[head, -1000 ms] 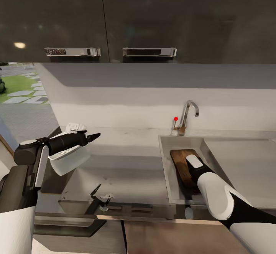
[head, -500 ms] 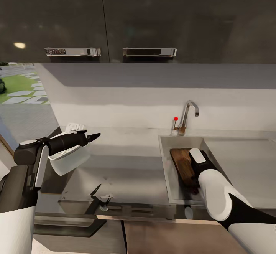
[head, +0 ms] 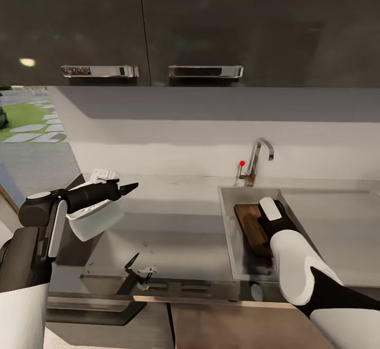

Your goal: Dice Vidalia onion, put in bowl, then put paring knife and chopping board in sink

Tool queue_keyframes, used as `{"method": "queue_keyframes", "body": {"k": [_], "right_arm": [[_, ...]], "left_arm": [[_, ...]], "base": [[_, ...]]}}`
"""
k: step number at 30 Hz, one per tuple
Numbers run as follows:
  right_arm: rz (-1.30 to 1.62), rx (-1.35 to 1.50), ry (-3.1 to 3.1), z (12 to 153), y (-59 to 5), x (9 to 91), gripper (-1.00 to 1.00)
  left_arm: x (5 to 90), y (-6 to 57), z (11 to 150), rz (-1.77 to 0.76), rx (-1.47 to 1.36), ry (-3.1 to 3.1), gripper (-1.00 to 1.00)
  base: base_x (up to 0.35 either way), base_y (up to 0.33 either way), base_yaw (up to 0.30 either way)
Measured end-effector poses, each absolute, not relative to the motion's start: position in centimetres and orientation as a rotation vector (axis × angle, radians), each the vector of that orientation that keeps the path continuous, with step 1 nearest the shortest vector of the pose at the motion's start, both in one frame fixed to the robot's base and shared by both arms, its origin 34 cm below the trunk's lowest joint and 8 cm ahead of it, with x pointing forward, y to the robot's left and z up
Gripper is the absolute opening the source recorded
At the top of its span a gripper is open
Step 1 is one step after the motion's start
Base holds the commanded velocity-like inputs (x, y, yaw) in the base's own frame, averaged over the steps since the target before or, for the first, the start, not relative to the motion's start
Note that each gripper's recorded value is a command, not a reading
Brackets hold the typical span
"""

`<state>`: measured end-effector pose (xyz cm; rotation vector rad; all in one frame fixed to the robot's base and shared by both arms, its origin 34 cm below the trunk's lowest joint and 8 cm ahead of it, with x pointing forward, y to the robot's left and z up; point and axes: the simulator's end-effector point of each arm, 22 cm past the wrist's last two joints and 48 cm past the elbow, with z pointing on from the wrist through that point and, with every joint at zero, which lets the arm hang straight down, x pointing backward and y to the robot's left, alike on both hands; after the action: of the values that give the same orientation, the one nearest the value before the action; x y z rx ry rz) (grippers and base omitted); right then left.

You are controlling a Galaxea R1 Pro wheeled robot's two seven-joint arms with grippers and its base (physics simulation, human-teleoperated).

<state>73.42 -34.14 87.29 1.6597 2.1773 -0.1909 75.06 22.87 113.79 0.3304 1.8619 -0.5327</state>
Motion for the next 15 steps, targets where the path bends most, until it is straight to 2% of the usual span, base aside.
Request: {"method": "queue_keyframes", "body": {"k": [7, 15], "right_arm": [[-0.172, 1.512, 2.220, 89.8, -33.6, 75.3, 1.00], [-0.106, 1.166, 2.173, 96.9, -32.3, 80.8, 1.00]], "left_arm": [[75.1, 22.8, 113.8, -0.534, 0.330, 1.862, 1.00], [75.0, 22.7, 113.8, -0.536, 0.331, 1.861, 1.00]], "base": [[0.000, 0.000, 0.000], [0.000, 0.000, 0.000]]}}
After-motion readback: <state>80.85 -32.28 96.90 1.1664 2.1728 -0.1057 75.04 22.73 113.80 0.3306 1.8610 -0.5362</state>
